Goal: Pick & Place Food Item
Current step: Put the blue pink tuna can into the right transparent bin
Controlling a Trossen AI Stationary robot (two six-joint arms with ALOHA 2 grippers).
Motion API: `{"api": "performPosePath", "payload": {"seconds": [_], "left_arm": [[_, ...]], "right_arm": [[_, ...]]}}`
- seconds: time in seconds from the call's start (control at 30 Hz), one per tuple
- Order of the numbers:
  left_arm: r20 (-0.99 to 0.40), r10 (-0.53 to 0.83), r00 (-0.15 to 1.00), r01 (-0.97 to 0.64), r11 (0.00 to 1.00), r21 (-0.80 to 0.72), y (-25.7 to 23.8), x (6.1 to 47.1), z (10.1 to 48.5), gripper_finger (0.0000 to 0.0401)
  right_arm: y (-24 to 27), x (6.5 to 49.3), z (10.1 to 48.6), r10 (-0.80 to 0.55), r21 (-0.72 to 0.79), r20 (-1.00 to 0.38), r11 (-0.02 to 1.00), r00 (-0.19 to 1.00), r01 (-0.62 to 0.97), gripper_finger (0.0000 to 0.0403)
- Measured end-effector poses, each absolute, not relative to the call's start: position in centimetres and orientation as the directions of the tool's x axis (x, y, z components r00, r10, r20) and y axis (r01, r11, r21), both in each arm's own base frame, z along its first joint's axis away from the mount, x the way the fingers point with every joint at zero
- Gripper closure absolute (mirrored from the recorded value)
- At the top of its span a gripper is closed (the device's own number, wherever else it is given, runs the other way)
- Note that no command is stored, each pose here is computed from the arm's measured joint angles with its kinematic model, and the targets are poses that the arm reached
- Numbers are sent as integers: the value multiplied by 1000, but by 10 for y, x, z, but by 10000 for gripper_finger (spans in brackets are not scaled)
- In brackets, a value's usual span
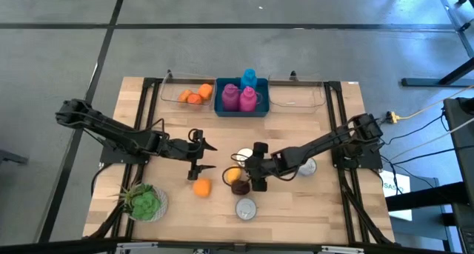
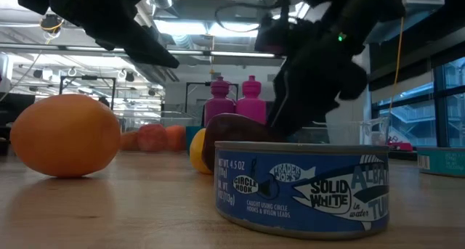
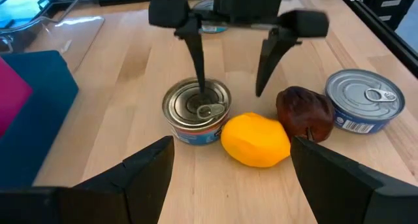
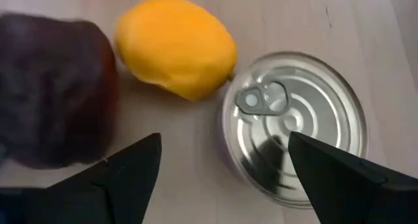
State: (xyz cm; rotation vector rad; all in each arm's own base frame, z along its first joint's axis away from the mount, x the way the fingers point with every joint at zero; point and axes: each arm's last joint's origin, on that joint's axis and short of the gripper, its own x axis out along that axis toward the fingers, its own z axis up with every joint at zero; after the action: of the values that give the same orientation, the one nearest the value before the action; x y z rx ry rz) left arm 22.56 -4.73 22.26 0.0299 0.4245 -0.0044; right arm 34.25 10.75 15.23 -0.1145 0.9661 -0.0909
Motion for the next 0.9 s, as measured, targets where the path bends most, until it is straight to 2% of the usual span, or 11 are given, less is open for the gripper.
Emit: {"api": "performPosePath", "payload": {"seconds": [0.2,0.37,0.57,0.9], "left_arm": [[-412,2,911,10,1000,28,-47,226,223,102],[-412,2,911,10,1000,28,-47,225,223,102],[-414,6,910,7,1000,30,-47,225,222,102],[-419,7,908,1,1000,17,-47,225,222,102]], "right_arm": [[107,345,141,-186,-189,-809,981,557,54,70],[107,347,138,-223,-221,-797,973,561,73,86],[104,346,137,-289,-280,-780,954,555,104,123],[103,346,137,-327,-322,-765,940,555,111,203]]}}
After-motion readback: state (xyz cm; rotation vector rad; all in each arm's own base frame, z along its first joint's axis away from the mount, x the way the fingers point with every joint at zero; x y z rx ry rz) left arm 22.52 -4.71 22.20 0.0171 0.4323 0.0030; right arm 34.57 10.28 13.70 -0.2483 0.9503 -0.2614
